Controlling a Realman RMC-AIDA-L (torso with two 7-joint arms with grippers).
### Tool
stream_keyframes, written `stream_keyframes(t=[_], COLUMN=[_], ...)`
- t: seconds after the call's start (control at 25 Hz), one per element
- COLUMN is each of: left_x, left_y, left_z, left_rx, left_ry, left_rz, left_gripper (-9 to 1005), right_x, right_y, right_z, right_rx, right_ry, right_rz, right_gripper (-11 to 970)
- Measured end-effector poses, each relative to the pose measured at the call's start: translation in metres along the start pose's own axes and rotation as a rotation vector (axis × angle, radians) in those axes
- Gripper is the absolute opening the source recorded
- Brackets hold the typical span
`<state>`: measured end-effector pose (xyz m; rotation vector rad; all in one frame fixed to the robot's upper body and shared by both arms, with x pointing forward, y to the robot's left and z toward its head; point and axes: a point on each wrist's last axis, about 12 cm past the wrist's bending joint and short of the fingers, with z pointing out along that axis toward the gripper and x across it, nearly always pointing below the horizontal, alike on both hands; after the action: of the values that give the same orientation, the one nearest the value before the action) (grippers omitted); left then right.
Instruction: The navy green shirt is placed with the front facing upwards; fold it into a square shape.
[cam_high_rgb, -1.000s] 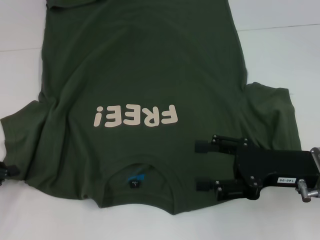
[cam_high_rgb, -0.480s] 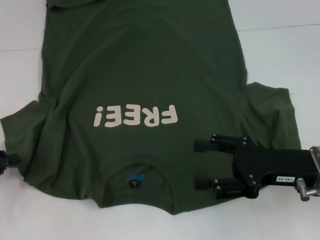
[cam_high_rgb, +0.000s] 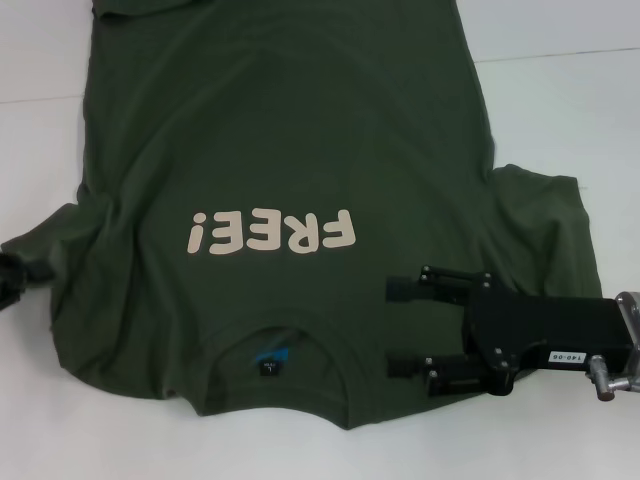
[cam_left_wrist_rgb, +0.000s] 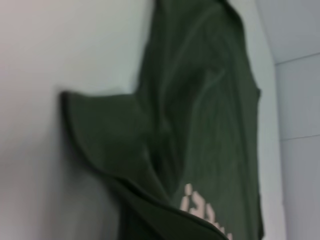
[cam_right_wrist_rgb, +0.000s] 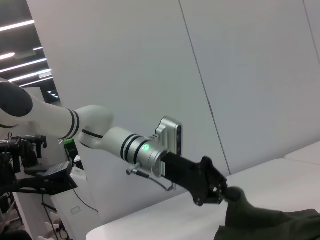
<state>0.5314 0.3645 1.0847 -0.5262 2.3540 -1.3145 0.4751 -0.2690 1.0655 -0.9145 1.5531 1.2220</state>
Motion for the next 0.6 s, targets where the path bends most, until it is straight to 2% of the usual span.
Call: stream_keyframes(t=[0.2,0.6], left_x=[-0.007,0.0], left_y=[-0.014,-0.042], left_z=[0.008,0.058], left_rx=[0.055,0.147], left_ry=[-0.004,0.064], left_rz=[0.023,0.09], left_gripper=[2,2], right_x=[0.0,-0.004], right_y=[-0.001,-0.006], right_z=[0.002,0.009], right_rx=[0.004,-0.003], right_ry=[0.0,0.002], right_rz=[0.001,-0.01], right_gripper=[896,896])
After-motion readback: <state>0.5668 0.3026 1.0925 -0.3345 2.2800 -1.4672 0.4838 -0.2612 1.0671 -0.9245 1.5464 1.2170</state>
